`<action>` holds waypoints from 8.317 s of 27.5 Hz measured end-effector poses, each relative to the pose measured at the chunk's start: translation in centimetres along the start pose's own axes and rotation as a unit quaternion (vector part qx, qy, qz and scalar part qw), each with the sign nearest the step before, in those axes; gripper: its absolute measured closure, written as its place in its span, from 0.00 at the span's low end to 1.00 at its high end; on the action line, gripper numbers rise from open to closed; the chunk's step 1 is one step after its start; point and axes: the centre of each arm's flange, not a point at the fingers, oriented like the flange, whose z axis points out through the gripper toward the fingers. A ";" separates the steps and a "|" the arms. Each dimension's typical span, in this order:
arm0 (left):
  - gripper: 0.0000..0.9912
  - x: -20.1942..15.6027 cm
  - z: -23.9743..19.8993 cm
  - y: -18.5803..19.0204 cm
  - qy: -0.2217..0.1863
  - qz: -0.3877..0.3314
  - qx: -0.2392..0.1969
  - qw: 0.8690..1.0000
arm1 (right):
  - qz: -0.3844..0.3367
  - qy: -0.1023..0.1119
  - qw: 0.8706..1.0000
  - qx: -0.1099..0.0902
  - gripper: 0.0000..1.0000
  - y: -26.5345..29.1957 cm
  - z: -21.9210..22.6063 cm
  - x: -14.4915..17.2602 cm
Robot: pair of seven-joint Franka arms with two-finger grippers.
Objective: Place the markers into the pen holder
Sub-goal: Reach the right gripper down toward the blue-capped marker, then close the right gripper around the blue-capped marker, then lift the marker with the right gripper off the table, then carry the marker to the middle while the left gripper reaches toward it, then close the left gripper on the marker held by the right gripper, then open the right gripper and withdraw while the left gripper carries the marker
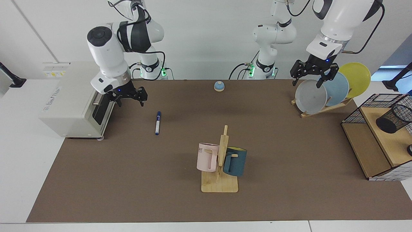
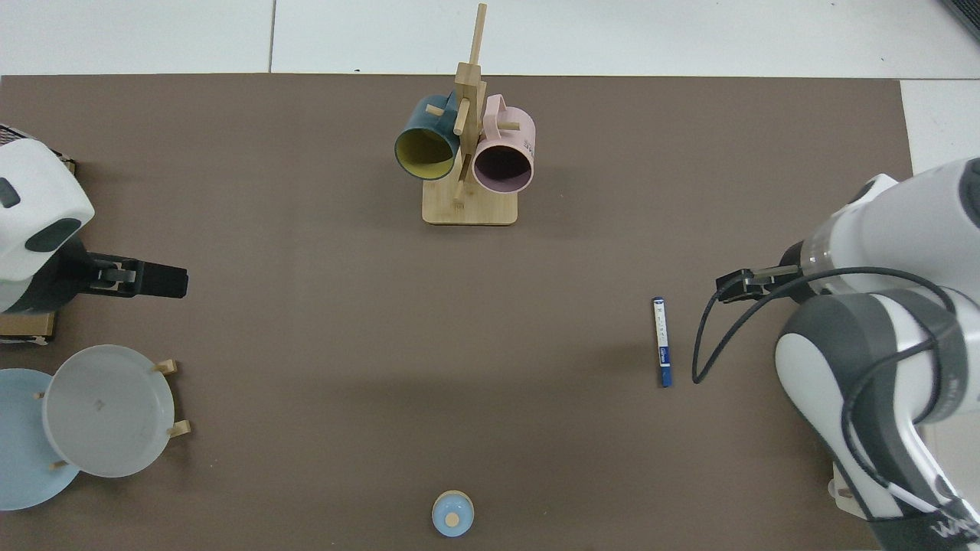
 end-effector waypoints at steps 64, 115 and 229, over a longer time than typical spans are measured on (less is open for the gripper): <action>0.00 -0.1 -0.2 -0.1 0.001 -0.002 0.000 1.000 | 0.094 0.022 0.995 0.015 0.83 -6.2 18.8 -0.2; 0.00 -2.3 0.5 13.4 -0.007 0.320 -0.134 0.938 | 0.335 0.032 0.936 0.099 0.83 -16.8 -10.5 0.4; 0.82 -8.0 1.7 -11.9 -0.144 0.471 0.069 0.867 | 0.173 0.060 0.980 0.081 0.00 -6.9 -13.8 0.8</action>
